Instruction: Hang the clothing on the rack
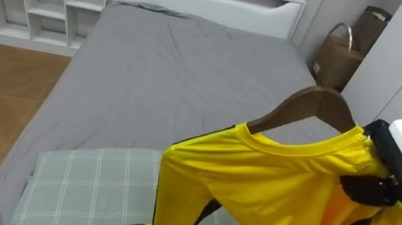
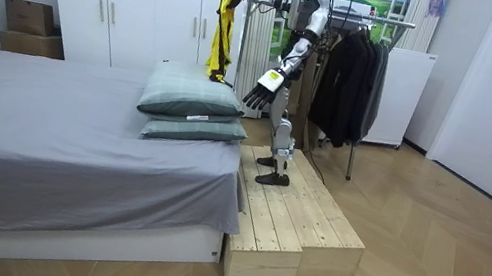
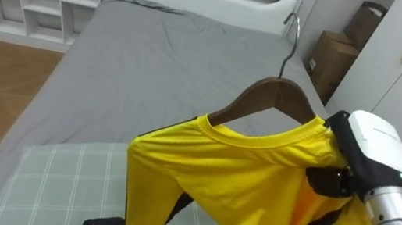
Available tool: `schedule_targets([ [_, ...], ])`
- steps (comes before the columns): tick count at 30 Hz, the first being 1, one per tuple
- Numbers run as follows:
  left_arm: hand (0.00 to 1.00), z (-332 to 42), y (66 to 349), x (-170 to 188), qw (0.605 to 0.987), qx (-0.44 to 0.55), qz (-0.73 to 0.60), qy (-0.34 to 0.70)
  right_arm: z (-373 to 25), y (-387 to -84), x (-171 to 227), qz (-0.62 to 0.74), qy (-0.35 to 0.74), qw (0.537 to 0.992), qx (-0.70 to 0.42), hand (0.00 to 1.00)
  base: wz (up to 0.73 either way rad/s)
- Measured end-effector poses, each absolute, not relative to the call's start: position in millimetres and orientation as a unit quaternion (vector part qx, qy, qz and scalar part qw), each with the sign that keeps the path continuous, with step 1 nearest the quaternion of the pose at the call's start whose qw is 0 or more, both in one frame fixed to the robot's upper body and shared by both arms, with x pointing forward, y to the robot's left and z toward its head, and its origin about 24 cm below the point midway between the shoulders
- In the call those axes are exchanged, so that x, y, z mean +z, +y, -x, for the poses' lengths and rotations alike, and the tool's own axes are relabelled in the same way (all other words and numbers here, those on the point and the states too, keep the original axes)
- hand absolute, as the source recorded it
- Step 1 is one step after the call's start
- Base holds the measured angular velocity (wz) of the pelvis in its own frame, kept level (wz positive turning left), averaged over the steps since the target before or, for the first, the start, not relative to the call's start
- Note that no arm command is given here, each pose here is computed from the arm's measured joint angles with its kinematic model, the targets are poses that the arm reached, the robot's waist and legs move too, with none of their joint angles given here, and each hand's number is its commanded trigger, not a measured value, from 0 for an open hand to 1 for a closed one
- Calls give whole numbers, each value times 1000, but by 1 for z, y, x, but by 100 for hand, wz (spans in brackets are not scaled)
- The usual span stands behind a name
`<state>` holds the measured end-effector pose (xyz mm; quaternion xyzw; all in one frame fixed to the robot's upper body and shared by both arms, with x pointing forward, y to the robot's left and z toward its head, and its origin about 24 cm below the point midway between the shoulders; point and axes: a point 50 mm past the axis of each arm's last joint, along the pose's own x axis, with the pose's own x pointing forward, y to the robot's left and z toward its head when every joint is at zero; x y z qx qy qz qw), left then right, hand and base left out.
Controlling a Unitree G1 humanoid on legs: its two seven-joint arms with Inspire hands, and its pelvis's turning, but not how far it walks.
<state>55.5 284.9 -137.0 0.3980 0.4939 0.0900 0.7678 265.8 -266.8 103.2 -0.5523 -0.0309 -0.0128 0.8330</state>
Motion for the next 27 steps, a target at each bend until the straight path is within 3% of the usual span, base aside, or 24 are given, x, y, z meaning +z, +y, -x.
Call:
schedule_targets([
  [27,0,-42,284,-142,757,74,-369,534,-256,-263,84,516,-5,857,-5,100,-1],
])
